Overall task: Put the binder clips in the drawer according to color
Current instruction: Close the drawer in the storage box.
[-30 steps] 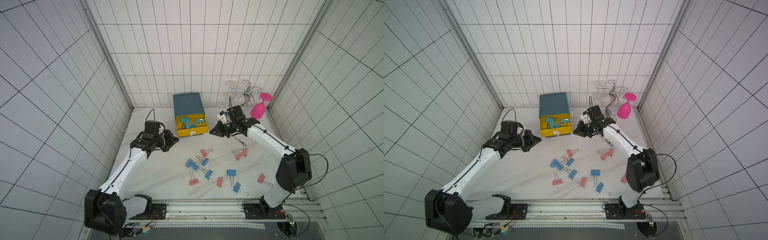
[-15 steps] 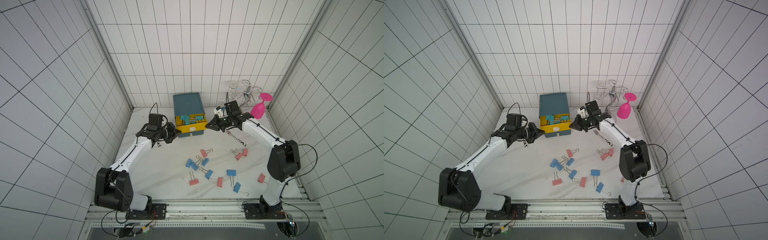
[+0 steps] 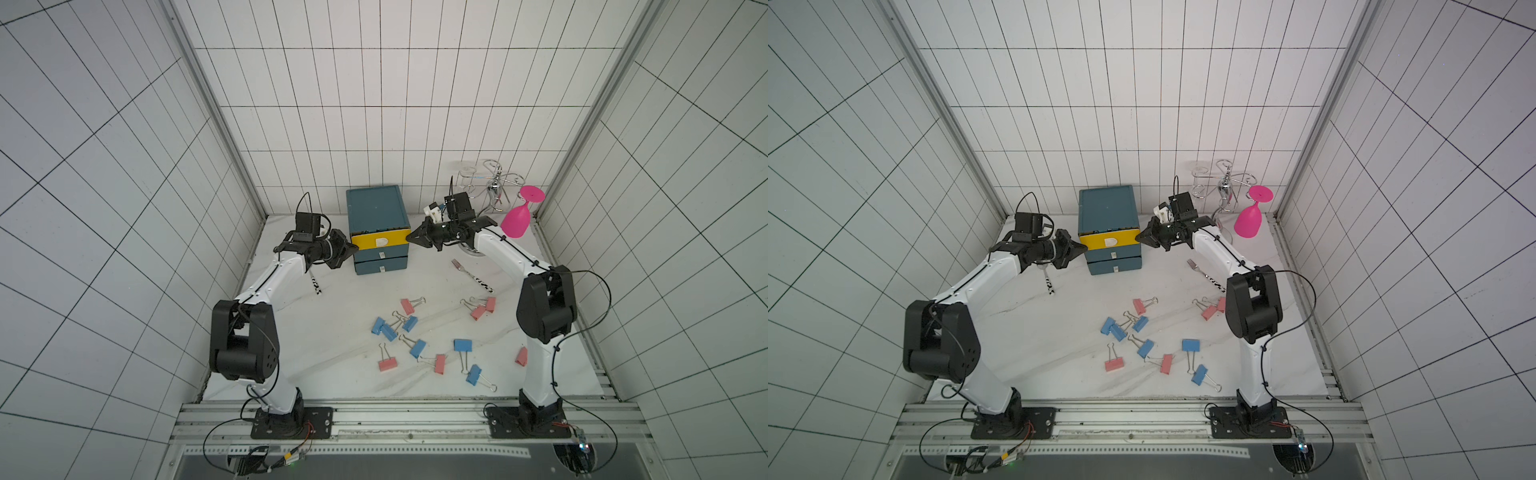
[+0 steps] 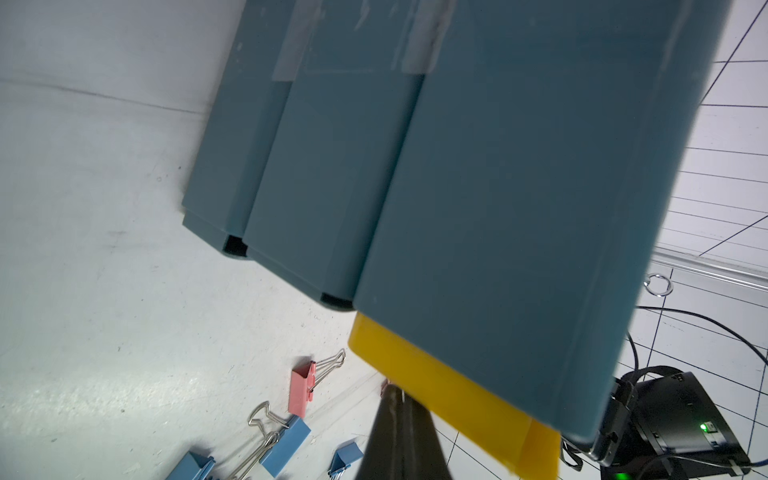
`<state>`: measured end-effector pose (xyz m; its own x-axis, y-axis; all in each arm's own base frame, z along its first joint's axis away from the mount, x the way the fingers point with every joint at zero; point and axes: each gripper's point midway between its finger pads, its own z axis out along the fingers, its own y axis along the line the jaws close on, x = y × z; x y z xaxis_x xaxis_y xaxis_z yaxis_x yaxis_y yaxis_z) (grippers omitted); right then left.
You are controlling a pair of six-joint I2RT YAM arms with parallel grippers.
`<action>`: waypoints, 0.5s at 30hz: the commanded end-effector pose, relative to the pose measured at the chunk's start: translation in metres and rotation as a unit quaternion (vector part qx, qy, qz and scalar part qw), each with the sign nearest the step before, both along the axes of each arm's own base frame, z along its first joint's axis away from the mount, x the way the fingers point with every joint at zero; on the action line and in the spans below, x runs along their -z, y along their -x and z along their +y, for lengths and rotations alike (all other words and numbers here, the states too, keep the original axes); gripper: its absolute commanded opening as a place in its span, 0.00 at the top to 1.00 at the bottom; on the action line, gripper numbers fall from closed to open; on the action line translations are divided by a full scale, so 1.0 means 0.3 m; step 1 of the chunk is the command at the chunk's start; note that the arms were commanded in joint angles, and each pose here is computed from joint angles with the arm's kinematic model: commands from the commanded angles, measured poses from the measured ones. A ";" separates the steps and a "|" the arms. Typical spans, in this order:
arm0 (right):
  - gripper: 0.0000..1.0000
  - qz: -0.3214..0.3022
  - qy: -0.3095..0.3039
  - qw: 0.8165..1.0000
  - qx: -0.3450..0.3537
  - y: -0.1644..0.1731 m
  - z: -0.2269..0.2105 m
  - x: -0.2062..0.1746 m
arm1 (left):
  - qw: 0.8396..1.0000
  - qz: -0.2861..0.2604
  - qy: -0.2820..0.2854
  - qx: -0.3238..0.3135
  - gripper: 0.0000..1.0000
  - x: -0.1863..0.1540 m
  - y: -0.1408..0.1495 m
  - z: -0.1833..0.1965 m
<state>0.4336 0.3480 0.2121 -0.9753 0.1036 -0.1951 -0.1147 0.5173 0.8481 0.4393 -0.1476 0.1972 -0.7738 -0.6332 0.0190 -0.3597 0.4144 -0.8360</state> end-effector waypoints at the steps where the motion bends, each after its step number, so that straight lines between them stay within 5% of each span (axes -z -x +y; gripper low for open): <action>1: 1.00 -0.015 -0.018 1.000 0.015 -0.076 0.003 -0.031 | 1.000 -0.026 0.003 0.009 1.00 -0.033 -0.046 0.001; 11: 1.00 -0.014 -0.015 1.000 0.022 -0.085 -0.008 -0.008 | 1.000 -0.023 0.005 0.007 0.99 -0.024 -0.061 0.021; 15: 0.88 -0.024 -0.009 0.999 0.040 -0.029 -0.038 0.014 | 1.000 -0.023 -0.003 0.002 0.90 -0.029 -0.018 0.032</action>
